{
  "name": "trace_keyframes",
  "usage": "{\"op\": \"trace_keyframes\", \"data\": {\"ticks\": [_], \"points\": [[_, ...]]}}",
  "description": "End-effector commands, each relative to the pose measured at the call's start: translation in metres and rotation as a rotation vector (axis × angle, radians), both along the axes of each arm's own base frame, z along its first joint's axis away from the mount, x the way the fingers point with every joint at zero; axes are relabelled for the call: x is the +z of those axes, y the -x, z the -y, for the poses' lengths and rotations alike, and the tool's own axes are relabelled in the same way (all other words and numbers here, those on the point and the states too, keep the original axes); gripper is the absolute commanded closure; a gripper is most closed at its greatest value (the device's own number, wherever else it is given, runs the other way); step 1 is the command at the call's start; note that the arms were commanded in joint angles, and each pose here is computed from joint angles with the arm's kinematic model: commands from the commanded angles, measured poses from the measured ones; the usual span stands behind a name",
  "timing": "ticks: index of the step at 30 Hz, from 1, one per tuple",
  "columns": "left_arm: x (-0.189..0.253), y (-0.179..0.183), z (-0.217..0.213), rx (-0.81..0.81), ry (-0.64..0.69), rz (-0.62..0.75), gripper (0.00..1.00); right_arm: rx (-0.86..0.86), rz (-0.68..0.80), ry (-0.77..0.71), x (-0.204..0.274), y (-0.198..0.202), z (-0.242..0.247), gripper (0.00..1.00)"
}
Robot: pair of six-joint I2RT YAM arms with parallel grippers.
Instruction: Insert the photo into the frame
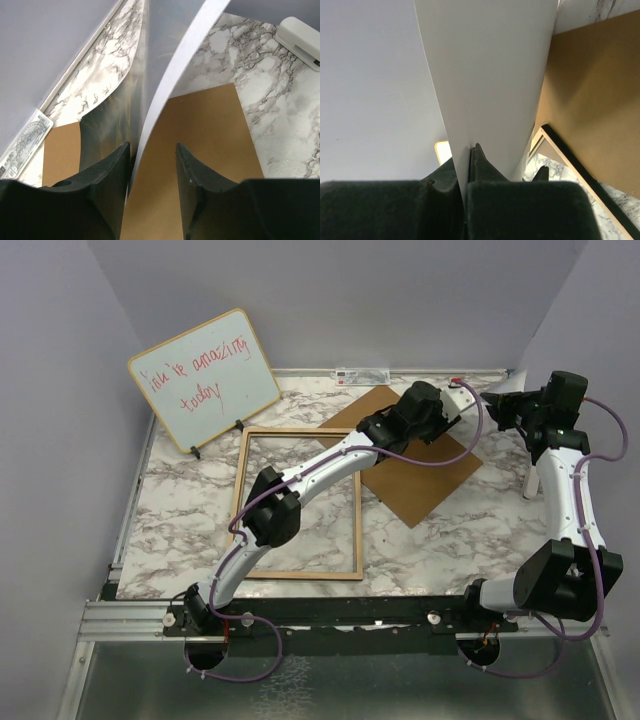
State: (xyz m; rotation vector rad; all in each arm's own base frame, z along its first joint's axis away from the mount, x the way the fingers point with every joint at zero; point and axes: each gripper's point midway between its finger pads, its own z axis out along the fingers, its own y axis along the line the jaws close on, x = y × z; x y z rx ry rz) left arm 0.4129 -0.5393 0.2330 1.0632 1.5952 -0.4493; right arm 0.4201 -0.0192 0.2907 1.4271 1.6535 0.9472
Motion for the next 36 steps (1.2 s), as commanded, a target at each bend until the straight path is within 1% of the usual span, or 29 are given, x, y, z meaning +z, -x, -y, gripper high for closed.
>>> {"op": "trace_keyframes", "data": {"ticks": [1,6,9,11,12,13,14,15,16,18,19,20,21,23,25,31,36], "points": [[-0.007,0.000,0.007,-0.001,0.005,0.006,0.61,0.045,0.048,-0.029,0.027,0.004,-0.013,0.99],[-0.005,-0.005,0.007,0.020,0.013,0.016,0.75,0.057,0.060,-0.047,0.032,0.005,-0.016,0.99],[-0.003,-0.006,0.006,0.029,0.016,0.019,0.87,0.053,0.052,-0.051,0.030,0.006,-0.016,0.99],[-0.001,-0.006,0.006,0.027,0.025,0.016,0.97,0.052,0.051,-0.052,0.030,0.006,-0.016,0.99],[0.000,-0.005,0.006,0.026,0.029,0.012,1.00,0.050,0.050,-0.051,0.030,0.006,-0.016,0.99],[0.002,-0.005,0.006,0.024,0.034,0.009,1.00,0.048,0.048,-0.051,0.029,0.006,-0.015,0.99],[0.005,-0.004,0.006,0.019,0.043,0.005,1.00,0.047,0.047,-0.048,0.029,0.005,-0.015,0.97],[0.006,-0.004,0.005,0.013,0.047,-0.001,1.00,0.047,0.048,-0.040,0.029,0.004,-0.014,0.88],[0.009,-0.004,0.004,0.011,0.054,-0.006,1.00,0.049,0.048,-0.032,0.029,0.003,-0.013,0.76],[0.016,-0.007,-0.002,0.020,0.074,-0.022,1.00,0.051,0.070,-0.001,0.035,0.000,-0.011,0.44],[0.020,-0.007,-0.004,0.007,0.092,-0.042,1.00,0.061,0.093,0.022,0.039,-0.002,-0.010,0.32],[0.023,-0.008,-0.006,0.006,0.107,-0.058,1.00,0.076,0.118,0.043,0.045,-0.005,-0.011,0.23],[0.027,-0.009,-0.010,0.005,0.126,-0.075,1.00,0.096,0.154,0.072,0.052,-0.008,-0.011,0.17],[0.037,-0.013,-0.019,0.004,0.172,-0.112,1.00,0.151,0.216,0.117,0.066,-0.014,-0.015,0.10],[0.045,-0.015,-0.030,-0.001,0.226,-0.162,1.00,0.209,0.279,0.152,0.078,-0.020,-0.021,0.08],[0.076,-0.032,-0.068,0.012,0.418,-0.370,1.00,0.343,0.460,0.197,0.108,-0.023,-0.039,0.06],[0.103,-0.042,-0.102,0.018,0.594,-0.543,1.00,0.428,0.541,0.279,0.123,-0.018,-0.048,0.06]]}}
